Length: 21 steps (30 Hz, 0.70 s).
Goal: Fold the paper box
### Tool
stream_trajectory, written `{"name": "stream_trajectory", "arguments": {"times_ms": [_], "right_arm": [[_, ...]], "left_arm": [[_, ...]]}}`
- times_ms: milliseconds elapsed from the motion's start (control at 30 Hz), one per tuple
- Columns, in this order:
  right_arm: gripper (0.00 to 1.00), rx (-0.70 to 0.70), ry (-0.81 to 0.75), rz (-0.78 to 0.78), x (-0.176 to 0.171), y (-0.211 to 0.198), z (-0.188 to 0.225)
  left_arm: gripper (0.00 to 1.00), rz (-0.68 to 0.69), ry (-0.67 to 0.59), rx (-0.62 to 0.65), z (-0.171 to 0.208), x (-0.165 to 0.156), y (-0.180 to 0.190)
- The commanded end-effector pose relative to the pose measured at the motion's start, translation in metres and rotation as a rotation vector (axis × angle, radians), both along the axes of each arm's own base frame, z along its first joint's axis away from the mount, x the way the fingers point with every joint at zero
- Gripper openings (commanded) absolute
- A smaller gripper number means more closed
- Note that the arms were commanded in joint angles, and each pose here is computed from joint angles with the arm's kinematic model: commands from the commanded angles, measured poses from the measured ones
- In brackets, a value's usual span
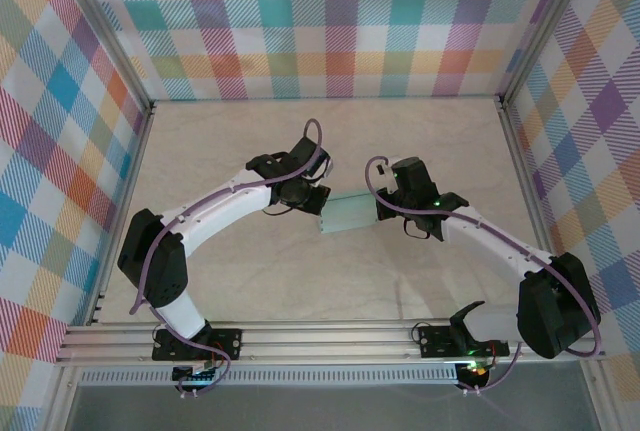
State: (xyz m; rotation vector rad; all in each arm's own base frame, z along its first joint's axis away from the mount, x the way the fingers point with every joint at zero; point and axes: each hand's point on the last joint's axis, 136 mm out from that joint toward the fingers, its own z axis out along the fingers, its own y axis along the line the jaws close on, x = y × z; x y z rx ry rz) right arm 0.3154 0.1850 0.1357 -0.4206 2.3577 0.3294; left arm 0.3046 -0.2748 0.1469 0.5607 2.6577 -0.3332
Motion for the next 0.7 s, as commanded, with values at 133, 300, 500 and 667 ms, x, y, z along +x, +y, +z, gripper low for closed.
{"name": "stream_trajectory", "arguments": {"times_ms": [133,300,500,667], "right_arm": [[0.01,-0.013,0.034,0.011,-0.007,0.004,-0.005],[0.01,-0.016,0.029,0.017,-0.007,0.006,-0.004],[0.01,-0.009,0.032,0.008,-0.006,0.006,-0.006],[0.01,0.0,0.04,-0.002,-0.008,0.007,-0.008]], "left_arm": [[0.0,0.186,0.097,-0.028,0.003,0.009,-0.008],[0.0,0.244,0.127,-0.076,0.008,0.011,-0.012],[0.0,0.294,0.14,-0.109,0.005,0.016,-0.012],[0.0,0.354,0.163,-0.114,-0.002,0.019,-0.008]]}}
